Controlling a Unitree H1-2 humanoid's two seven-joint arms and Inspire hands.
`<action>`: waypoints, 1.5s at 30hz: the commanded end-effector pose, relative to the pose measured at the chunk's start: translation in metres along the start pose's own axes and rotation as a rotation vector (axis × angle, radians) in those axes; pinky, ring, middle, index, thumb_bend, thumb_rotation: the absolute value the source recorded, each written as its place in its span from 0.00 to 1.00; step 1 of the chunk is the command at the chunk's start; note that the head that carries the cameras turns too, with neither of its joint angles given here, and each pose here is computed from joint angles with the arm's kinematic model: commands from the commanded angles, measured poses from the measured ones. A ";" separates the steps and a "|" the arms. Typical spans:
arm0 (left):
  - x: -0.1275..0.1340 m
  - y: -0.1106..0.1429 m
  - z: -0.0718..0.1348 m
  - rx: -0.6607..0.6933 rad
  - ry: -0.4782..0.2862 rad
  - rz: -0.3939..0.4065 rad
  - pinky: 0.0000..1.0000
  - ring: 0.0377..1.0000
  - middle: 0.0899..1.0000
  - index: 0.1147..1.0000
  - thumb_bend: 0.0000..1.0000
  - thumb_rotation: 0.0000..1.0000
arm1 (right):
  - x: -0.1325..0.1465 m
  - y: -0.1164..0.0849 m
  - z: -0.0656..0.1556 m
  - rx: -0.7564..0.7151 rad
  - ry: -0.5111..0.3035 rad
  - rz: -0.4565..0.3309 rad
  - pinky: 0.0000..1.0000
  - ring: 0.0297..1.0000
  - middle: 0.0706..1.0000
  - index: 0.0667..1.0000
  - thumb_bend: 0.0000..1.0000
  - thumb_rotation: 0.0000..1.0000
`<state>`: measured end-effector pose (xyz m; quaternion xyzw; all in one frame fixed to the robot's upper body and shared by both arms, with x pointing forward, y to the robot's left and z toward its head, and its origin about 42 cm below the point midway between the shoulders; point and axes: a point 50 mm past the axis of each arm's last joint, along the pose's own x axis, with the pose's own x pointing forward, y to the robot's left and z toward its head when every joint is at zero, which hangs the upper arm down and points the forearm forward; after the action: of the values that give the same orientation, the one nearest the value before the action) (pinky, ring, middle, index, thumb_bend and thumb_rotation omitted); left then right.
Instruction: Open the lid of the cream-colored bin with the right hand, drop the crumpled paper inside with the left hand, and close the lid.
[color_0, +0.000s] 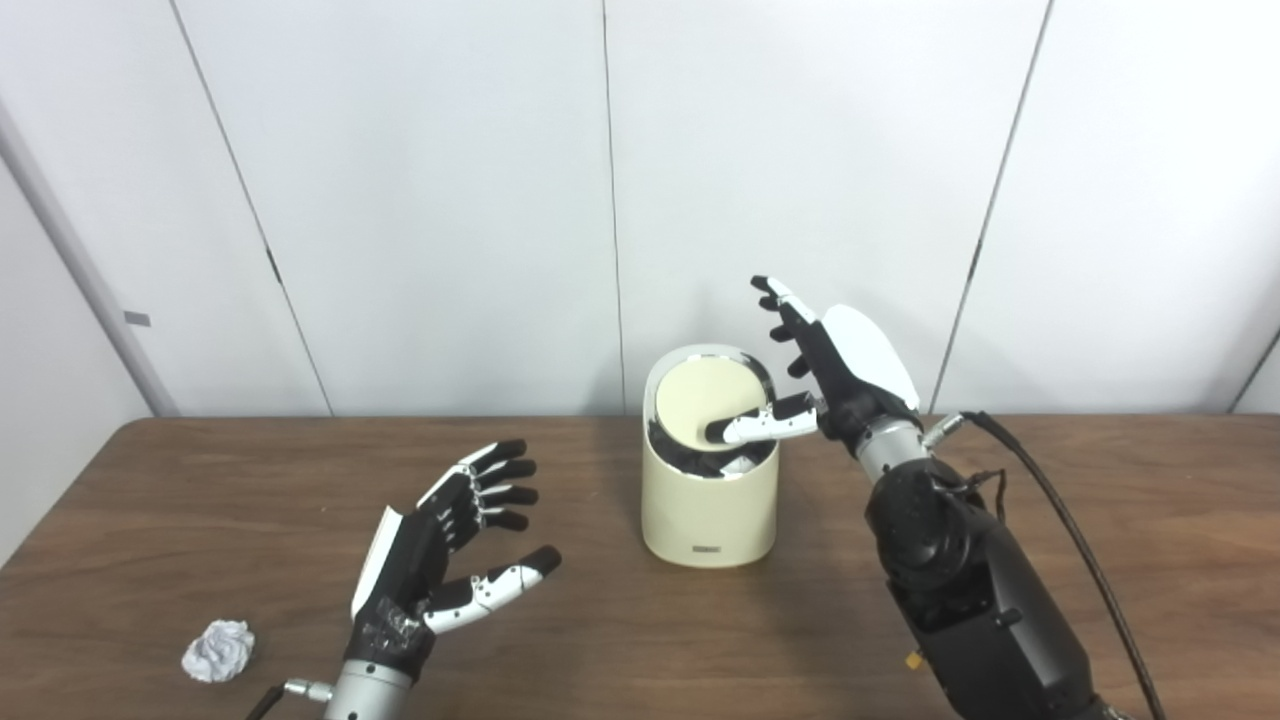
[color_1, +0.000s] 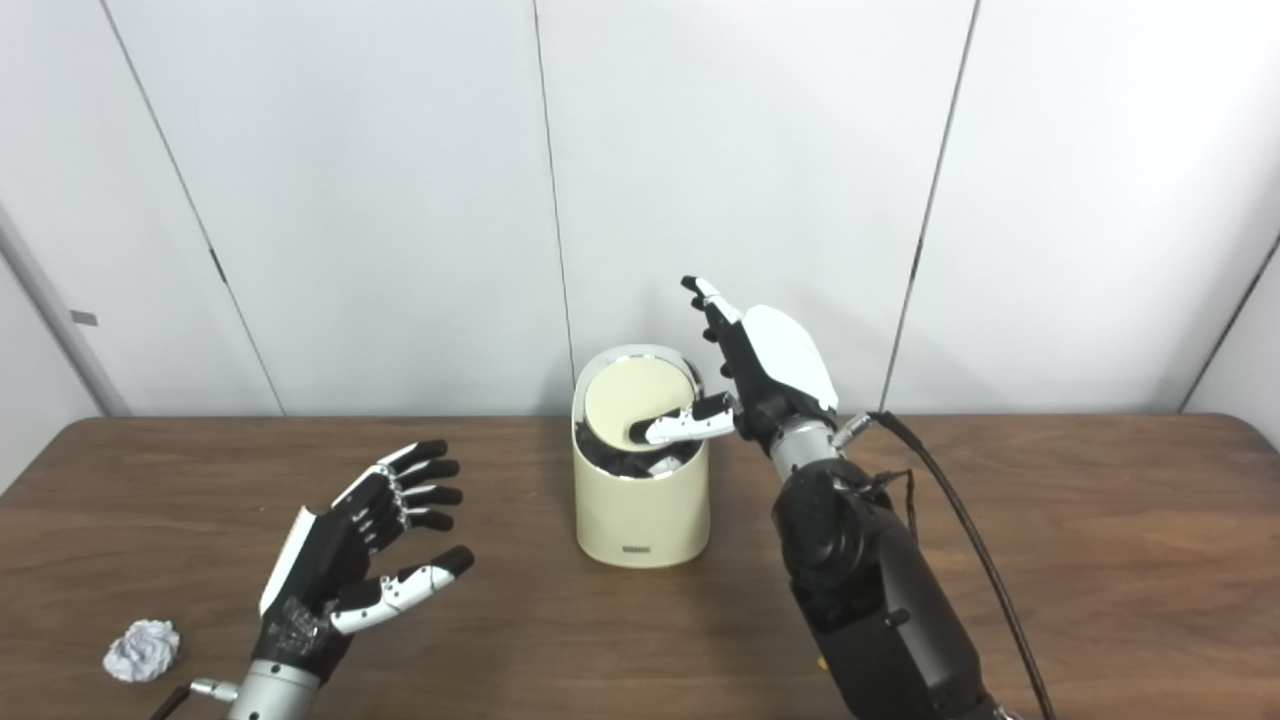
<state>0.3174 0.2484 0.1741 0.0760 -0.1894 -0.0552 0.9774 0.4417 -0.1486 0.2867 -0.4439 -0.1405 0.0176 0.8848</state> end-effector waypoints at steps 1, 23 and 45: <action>0.010 0.000 0.016 -0.004 -0.079 0.010 0.63 0.70 0.77 0.80 0.68 0.09 | 0.014 -0.017 0.021 -0.017 -0.071 -0.063 0.64 0.83 0.89 0.93 0.90 0.28; 0.008 -0.002 0.018 -0.011 -0.083 0.005 0.64 0.71 0.77 0.80 0.68 0.10 | 0.019 -0.015 0.015 -0.267 0.032 -0.033 0.64 0.81 0.91 0.89 0.87 0.11; 0.008 0.000 0.019 -0.008 -0.075 -0.006 0.64 0.71 0.77 0.80 0.67 0.10 | 0.015 -0.019 0.006 -0.113 0.208 0.056 0.55 0.77 0.92 0.87 0.86 0.12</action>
<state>0.3157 0.2457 0.1760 0.0690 -0.1886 -0.0601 0.9778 0.4519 -0.1416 0.3083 -0.4897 -0.0514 0.0092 0.8703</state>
